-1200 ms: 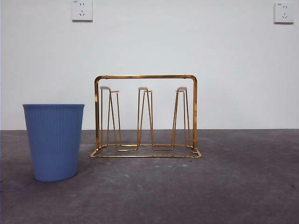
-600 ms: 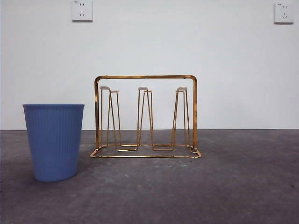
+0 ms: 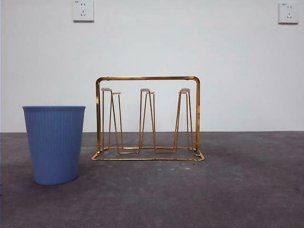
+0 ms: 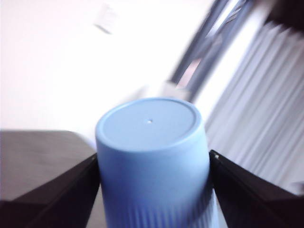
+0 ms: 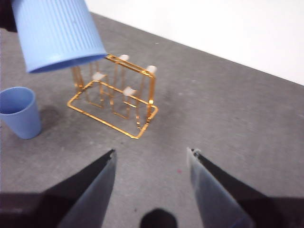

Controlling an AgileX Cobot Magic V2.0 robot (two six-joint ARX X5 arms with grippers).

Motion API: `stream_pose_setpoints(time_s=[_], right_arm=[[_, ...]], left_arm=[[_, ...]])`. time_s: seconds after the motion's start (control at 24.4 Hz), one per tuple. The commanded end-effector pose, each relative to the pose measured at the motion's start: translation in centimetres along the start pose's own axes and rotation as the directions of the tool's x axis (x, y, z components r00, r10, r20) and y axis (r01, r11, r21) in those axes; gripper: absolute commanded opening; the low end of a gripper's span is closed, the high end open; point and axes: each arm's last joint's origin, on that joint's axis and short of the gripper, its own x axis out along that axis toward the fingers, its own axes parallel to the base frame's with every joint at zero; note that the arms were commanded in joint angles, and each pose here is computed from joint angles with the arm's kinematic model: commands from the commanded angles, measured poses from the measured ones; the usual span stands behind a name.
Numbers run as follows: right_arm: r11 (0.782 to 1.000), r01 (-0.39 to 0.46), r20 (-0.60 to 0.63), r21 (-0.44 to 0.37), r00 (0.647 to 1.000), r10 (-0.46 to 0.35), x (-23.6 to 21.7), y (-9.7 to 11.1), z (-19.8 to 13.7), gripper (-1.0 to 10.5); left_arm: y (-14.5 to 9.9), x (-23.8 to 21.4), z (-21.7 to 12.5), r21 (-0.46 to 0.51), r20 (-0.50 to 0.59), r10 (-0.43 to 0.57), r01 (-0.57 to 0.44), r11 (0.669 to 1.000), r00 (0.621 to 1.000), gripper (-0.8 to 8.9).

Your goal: Pick up cup 1,put cup 1 in the cup rack,pick up cup 2,put cup 2 in the cup rack

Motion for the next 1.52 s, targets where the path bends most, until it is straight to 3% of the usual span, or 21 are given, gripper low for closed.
stream_pose_setpoints(time_s=[0.04, 0.2, 0.53, 1.07, 1.52], right_arm=[[1.000, 0.020, 0.009, 0.019, 1.000, -0.021, -0.7, -0.3, -0.6, 2.6], [0.999, 0.036, 0.028, 0.027, 0.999, -0.037, -1.7, -0.7, -1.3, 2.6], [0.998, 0.055, -0.011, 0.011, 0.998, -0.055, -1.8, -0.8, -1.8, 2.6], [0.998, 0.054, -0.013, 0.010, 0.998, -0.054, -1.8, -0.8, -1.8, 2.6], [1.000, 0.026, -0.014, 0.009, 1.000, -0.026, -1.8, -0.8, -1.9, 2.6]], left_arm=[[-1.2, 0.7, 0.0, 0.300, 0.033, 0.115, -0.119, 0.946, 0.993, -0.06], [-2.0, 2.1, -0.6, 0.404, 0.043, 0.240, -0.237, 0.884, 0.970, -0.06], [-0.6, 5.6, -3.9, 0.445, 0.048, 0.436, -0.410, 0.796, 0.899, -0.06], [2.3, 8.0, -7.8, 0.427, 0.068, 0.557, -0.529, 0.734, 0.828, -0.06], [3.7, 8.9, -9.9, 0.397, 0.083, 0.606, -0.584, 0.708, 0.791, -0.06]])
